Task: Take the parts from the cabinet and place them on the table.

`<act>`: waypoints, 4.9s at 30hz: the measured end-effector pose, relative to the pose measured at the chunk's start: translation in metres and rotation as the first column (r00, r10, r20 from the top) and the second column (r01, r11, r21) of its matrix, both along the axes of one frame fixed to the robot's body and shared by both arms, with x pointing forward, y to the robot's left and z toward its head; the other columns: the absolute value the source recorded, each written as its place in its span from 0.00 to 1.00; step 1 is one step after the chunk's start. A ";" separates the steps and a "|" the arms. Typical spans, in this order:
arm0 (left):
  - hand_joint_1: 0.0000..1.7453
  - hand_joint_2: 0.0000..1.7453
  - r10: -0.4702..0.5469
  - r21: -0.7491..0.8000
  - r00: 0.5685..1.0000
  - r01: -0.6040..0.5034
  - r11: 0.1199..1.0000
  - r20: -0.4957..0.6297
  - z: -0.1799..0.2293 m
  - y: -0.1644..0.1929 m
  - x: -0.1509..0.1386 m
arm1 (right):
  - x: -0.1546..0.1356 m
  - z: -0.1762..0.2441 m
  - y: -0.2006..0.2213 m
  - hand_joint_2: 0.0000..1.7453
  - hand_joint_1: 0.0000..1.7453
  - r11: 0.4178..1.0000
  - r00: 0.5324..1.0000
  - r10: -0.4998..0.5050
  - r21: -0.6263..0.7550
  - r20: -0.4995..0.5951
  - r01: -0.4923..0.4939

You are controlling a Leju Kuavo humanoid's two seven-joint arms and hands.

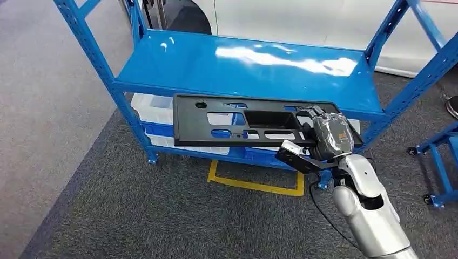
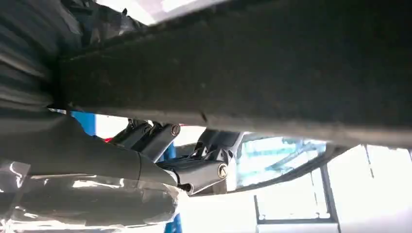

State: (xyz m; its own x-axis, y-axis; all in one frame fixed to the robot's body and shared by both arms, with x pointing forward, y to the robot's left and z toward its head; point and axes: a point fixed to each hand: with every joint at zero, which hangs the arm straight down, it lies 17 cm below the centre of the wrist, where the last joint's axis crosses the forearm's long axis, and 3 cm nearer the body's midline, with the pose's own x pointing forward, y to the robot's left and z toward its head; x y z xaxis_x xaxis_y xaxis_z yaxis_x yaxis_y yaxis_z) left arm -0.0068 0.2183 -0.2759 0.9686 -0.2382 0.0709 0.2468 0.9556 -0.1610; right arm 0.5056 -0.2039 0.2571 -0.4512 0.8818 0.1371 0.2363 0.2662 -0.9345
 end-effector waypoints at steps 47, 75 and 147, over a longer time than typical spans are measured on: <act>0.00 1.00 0.028 -0.005 1.000 -0.028 1.000 0.012 0.000 0.005 0.000 | 0.005 -0.015 -0.002 1.00 1.00 0.999 0.999 0.005 -0.048 -0.050 -0.007; 0.00 1.00 -0.027 0.043 1.000 0.026 0.999 0.015 -0.002 0.018 0.006 | -0.003 0.001 0.015 1.00 1.00 0.998 1.000 0.022 -0.064 0.009 -0.021; 0.00 1.00 -0.269 0.152 0.957 0.283 0.947 -0.105 -0.006 0.061 -0.014 | -0.052 -0.037 0.002 1.00 1.00 0.992 1.000 0.014 -0.122 0.020 -0.012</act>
